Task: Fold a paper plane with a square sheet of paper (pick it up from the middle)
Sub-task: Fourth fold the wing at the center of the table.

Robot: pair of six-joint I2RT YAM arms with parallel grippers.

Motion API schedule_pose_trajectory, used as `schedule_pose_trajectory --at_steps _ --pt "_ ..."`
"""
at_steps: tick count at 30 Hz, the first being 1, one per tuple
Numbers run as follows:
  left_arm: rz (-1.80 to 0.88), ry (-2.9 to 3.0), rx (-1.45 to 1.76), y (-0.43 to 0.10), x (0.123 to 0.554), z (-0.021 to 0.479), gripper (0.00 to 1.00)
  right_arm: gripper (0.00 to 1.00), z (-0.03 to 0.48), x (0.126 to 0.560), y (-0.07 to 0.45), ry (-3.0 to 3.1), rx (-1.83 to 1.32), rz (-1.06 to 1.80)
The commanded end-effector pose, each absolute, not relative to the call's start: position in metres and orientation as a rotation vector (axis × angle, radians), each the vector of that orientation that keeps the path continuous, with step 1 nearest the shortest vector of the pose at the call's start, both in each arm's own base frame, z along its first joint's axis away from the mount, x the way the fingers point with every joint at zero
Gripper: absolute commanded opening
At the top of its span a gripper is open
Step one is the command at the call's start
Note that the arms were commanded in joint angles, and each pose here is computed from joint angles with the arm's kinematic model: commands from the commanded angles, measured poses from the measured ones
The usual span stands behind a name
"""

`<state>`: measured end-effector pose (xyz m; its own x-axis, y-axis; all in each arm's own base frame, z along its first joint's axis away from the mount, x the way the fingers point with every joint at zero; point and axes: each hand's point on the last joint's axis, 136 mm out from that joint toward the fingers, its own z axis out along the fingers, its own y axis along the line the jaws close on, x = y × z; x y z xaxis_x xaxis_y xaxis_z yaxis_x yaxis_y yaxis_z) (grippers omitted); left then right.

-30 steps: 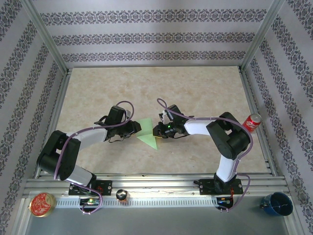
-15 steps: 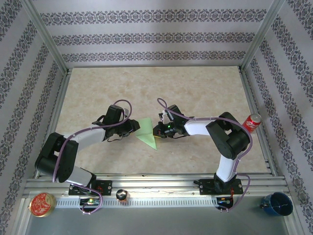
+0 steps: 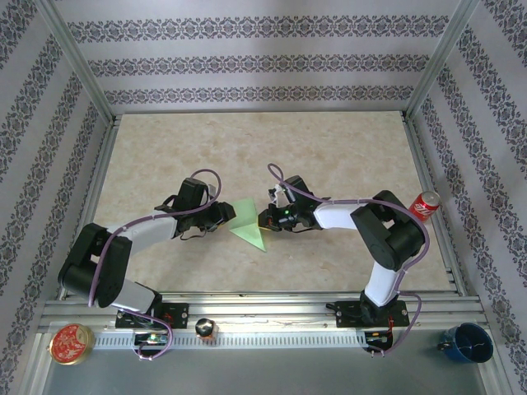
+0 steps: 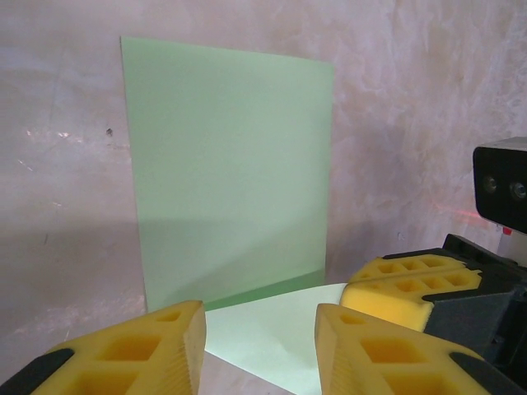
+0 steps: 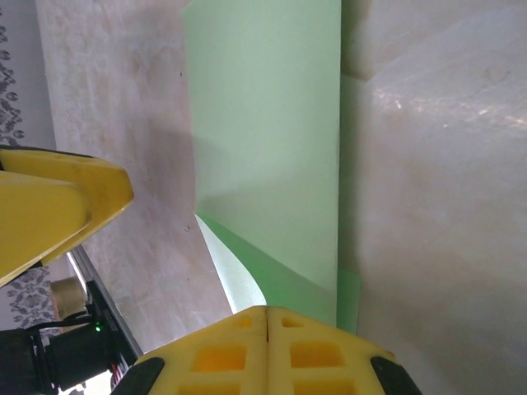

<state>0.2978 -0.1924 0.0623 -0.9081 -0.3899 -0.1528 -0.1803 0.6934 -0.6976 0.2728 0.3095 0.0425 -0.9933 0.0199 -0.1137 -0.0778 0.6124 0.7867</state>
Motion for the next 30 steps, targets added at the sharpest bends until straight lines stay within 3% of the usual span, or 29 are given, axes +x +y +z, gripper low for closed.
schedule_pose_trajectory --at_steps 1,6,30 --pt "-1.041 2.621 -0.489 -0.188 0.298 0.059 0.41 0.05 0.058 0.274 0.31 2.659 -0.04 1.417" --pt "-1.037 2.623 -0.509 -0.184 0.301 0.056 0.48 0.04 0.067 0.275 0.31 2.611 -0.032 1.48" --pt "-1.218 2.593 -0.553 -0.201 0.319 0.054 0.52 0.02 0.081 0.277 0.306 2.492 0.026 1.622"
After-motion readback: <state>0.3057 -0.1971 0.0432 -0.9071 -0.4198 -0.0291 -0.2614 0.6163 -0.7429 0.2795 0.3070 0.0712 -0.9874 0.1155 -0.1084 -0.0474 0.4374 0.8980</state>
